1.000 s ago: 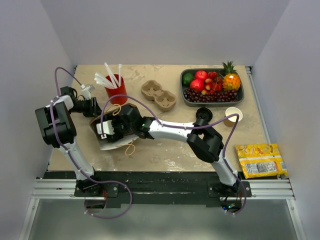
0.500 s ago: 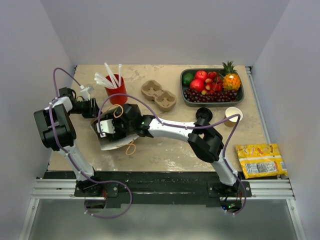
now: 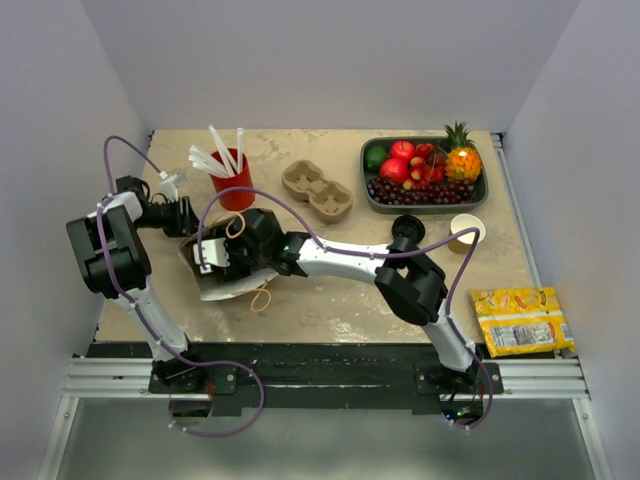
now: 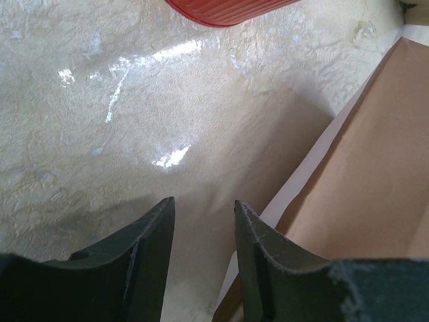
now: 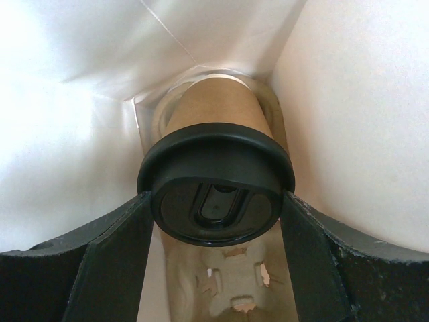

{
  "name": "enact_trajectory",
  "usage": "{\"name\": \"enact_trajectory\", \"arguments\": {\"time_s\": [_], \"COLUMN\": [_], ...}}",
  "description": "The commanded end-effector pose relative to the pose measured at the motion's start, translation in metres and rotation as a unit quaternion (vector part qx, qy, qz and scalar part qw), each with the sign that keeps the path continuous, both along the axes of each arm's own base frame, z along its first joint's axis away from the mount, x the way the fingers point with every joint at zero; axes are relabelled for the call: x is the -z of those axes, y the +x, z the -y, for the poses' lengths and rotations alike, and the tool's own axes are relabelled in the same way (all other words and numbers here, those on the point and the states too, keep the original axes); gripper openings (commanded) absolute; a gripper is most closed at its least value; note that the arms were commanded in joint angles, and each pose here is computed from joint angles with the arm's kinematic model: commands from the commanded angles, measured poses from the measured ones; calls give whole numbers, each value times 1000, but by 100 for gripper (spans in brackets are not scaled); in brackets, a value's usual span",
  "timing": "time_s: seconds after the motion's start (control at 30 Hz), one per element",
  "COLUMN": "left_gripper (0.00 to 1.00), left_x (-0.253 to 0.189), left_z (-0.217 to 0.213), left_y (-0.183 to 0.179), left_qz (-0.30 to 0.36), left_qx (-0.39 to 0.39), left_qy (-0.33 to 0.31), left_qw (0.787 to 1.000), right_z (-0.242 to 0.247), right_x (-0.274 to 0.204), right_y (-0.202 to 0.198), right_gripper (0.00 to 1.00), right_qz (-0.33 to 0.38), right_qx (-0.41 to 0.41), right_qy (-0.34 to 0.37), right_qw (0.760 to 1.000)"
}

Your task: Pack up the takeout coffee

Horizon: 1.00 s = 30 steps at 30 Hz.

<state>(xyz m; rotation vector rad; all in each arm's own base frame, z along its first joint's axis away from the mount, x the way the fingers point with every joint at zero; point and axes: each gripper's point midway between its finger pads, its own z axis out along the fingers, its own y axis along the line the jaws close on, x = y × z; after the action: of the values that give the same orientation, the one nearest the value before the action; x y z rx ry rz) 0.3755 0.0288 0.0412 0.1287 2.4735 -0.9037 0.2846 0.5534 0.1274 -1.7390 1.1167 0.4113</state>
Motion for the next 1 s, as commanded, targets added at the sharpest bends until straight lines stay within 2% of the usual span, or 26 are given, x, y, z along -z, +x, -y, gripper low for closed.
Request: {"name": "enact_trajectory", "arguments": {"time_s": [0.0,0.53,0.7,0.97], "left_gripper": [45,45,44,44], "left_x": [-9,-21,-24,-22], "left_z": [16,32,32,36], "left_y": [-13,-23,-24,-30], "left_qz": [-22,-12,-6,0], "left_qx": [14,27,30,31], "left_qy": [-52,-94,-92,-95], "left_qw": [998,995,995,995], "right_z": [10,65,78,81], "right_x": [-67,-85,-75,-51], "right_y": [27,33,32,4], "right_gripper": [0,0,0,0], "right_qz": [48,156,197,157], "right_qx": [44,54,26,-39], "right_qy": [58,-50,-118,-151], "right_qw": [996,985,973,975]}}
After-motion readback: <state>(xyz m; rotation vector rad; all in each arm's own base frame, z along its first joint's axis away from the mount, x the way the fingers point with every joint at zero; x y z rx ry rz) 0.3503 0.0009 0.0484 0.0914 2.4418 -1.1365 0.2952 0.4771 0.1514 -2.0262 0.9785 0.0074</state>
